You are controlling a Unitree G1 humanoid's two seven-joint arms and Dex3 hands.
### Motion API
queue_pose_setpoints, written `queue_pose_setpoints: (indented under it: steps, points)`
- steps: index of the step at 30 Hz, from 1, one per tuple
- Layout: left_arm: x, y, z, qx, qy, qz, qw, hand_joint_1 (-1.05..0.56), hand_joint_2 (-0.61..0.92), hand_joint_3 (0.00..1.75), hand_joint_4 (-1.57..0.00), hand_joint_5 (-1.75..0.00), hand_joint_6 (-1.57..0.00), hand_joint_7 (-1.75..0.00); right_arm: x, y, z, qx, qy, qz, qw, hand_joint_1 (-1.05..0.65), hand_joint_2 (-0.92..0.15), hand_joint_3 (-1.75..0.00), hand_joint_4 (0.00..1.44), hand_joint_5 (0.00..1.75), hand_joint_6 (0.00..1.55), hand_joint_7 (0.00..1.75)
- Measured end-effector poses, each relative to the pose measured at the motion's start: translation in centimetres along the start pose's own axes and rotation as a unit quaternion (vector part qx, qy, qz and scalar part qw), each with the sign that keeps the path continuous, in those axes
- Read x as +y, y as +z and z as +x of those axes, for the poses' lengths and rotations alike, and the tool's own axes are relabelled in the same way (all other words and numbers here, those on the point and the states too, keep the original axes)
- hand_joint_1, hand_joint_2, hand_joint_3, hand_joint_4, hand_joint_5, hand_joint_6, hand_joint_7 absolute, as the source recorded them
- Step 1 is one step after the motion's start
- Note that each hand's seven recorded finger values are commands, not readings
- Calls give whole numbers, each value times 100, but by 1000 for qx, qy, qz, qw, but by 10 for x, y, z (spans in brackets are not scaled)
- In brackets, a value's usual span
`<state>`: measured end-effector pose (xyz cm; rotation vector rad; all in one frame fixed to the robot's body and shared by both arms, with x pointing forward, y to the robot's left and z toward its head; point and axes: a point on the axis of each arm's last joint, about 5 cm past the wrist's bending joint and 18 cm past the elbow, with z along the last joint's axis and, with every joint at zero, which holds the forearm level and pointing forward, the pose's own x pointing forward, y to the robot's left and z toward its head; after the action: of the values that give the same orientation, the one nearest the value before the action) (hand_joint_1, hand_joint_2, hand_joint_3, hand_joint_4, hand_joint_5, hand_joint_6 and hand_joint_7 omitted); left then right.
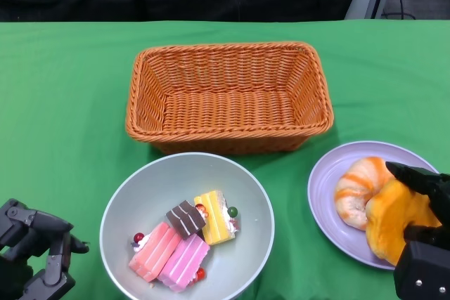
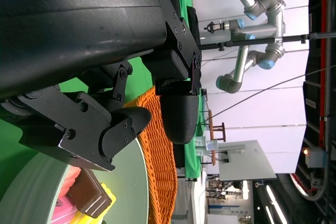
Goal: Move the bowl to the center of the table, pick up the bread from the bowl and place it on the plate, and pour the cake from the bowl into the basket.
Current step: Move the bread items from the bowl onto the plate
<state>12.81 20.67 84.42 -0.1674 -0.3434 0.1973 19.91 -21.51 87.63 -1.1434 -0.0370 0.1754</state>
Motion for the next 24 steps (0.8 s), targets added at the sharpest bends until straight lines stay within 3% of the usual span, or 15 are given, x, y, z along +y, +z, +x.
queue_pose_setpoints:
  steps: [12,17,24]
  points:
    - [0,-1,0,1,-1,-2,1000,3,63,100,-77,-147,-76,-127,-3,2,-3,-1,-4,2,1000,-47,-85,0,35,1,32,0]
    - [0,-1,0,2,-2,-2,1000,2,63,98,-77,-147,-76,-127,2,3,-4,-21,-48,21,998,-56,-84,0,39,2,30,0]
    - [0,-1,0,2,-2,-2,1000,3,64,97,-77,-147,-76,-126,6,1,-5,-25,-54,34,998,-57,-84,0,40,1,29,0]
